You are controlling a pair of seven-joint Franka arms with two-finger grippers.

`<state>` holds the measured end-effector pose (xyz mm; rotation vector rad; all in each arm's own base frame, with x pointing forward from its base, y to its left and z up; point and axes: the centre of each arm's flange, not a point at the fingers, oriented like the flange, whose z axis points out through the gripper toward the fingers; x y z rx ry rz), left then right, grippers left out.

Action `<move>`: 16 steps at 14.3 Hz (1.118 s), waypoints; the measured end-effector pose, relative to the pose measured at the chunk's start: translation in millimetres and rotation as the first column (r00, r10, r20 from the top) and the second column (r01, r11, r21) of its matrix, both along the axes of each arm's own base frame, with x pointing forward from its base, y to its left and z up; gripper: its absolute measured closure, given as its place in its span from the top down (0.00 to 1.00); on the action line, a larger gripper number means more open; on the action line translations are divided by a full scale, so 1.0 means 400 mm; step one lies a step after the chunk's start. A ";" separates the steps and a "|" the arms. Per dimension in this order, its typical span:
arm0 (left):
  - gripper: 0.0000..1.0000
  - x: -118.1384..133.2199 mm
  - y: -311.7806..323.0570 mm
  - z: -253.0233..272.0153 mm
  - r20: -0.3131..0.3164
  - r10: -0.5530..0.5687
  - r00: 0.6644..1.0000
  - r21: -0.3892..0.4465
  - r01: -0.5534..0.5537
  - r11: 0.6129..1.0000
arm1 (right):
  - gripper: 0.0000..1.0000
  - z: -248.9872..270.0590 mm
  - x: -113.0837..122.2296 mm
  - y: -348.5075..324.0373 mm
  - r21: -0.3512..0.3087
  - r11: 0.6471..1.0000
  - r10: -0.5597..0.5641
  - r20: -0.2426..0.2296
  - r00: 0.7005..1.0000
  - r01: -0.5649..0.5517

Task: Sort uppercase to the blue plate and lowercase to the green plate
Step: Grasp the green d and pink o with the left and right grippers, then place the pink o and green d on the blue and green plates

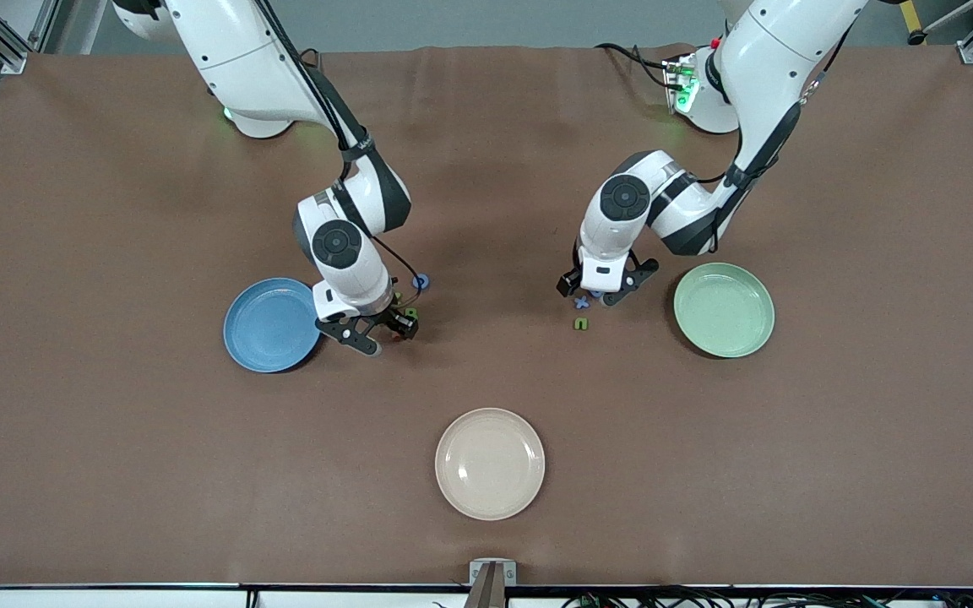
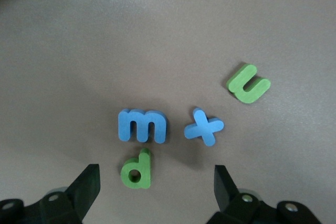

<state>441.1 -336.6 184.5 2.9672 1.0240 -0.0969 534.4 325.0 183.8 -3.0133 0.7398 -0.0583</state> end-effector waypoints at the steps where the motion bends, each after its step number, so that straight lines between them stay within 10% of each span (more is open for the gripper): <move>1: 0.95 -0.001 0.000 -0.002 -0.002 0.000 1.000 0.000 0.000 1.000 | 0.71 -0.007 0.001 0.000 -0.001 1.000 0.000 -0.001 1.000 0.000; 14: 0.67 -0.029 0.002 -0.036 -0.002 -0.017 1.000 0.021 0.017 1.000 | 0.65 -0.021 -0.006 0.020 -0.005 1.000 -0.011 -0.005 1.000 0.011; 16: 0.63 -0.028 0.001 -0.036 -0.001 -0.017 1.000 0.019 0.017 1.000 | 0.44 -0.015 -0.006 0.029 -0.002 1.000 -0.007 -0.001 1.000 0.007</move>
